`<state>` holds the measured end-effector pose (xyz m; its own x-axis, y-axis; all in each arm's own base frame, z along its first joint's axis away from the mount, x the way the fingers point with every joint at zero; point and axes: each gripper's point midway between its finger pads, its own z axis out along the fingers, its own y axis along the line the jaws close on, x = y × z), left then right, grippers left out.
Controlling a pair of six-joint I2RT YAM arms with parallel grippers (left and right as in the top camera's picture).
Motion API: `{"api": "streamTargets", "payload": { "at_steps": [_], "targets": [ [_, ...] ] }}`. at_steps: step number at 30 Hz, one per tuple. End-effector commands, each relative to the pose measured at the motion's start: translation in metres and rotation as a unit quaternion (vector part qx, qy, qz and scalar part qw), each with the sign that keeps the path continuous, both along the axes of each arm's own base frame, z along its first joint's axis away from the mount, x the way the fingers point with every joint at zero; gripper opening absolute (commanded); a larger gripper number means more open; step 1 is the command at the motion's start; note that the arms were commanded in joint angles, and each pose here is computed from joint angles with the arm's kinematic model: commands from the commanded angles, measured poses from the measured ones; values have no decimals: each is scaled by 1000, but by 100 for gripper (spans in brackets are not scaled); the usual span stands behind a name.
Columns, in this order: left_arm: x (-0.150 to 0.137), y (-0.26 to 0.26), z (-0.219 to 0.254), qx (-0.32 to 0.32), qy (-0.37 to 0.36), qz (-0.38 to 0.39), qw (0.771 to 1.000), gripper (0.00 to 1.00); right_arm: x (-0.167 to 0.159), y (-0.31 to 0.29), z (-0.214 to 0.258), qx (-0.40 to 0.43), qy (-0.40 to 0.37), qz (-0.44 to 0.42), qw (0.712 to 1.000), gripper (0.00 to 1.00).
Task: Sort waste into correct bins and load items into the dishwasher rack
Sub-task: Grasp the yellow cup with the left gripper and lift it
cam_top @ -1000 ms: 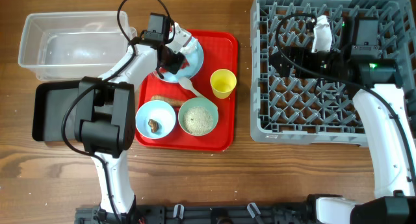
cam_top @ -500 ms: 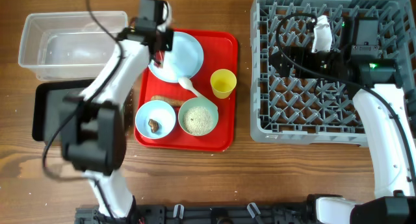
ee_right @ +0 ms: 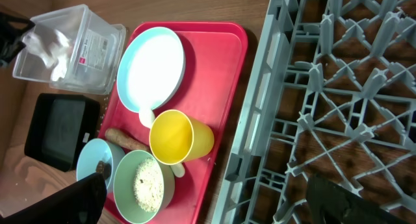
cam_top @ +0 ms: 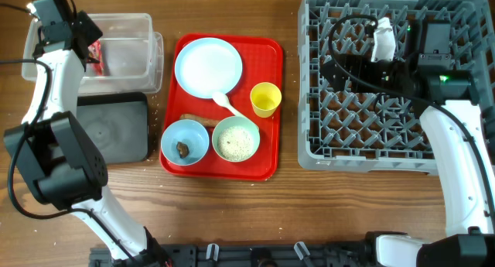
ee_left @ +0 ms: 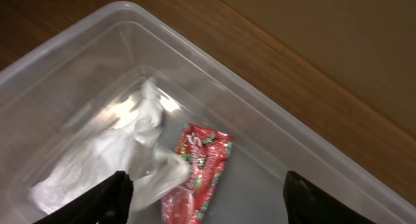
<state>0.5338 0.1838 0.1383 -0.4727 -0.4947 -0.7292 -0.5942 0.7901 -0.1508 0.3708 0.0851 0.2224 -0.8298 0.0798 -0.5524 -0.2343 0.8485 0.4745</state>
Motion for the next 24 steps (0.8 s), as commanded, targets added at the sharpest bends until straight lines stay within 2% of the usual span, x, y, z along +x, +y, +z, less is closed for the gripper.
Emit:
{"api": "streamTargets", "payload": {
  "at_steps": [1, 5, 7, 11, 14, 17, 19, 20, 24],
  "targets": [
    [9, -17, 2, -14, -13, -29, 999, 100, 5, 1, 7, 5, -9, 1, 1000, 100],
    [13, -51, 20, 29, -3, -98, 995, 100, 5, 1, 7, 5, -9, 1, 1000, 100],
    [7, -77, 35, 40, 6, -131, 991, 100, 5, 1, 7, 5, -9, 1, 1000, 100],
    [-25, -152, 55, 22, 45, -204, 978, 100, 5, 1, 7, 5, -8, 1, 1000, 100],
    [-46, -222, 43, -25, 82, -291, 953, 100, 4, 1, 7, 5, -8, 1, 1000, 100],
    [-70, -292, 27, -72, 117, -385, 913, 100, 4, 1, 7, 5, -8, 1, 1000, 100],
    [-96, -360, 20, -95, 118, -526, 837, 100, 5, 1, 7, 4, -9, 1, 1000, 100],
    [-104, -376, 15, -95, 124, -551, 820, 100, 5, 1, 7, 4, -9, 1, 1000, 100],
    [-124, -425, -13, -88, 152, -597, 783, 100, 4, 1, 7, 5, -7, 1, 1000, 100]
  ]
}}
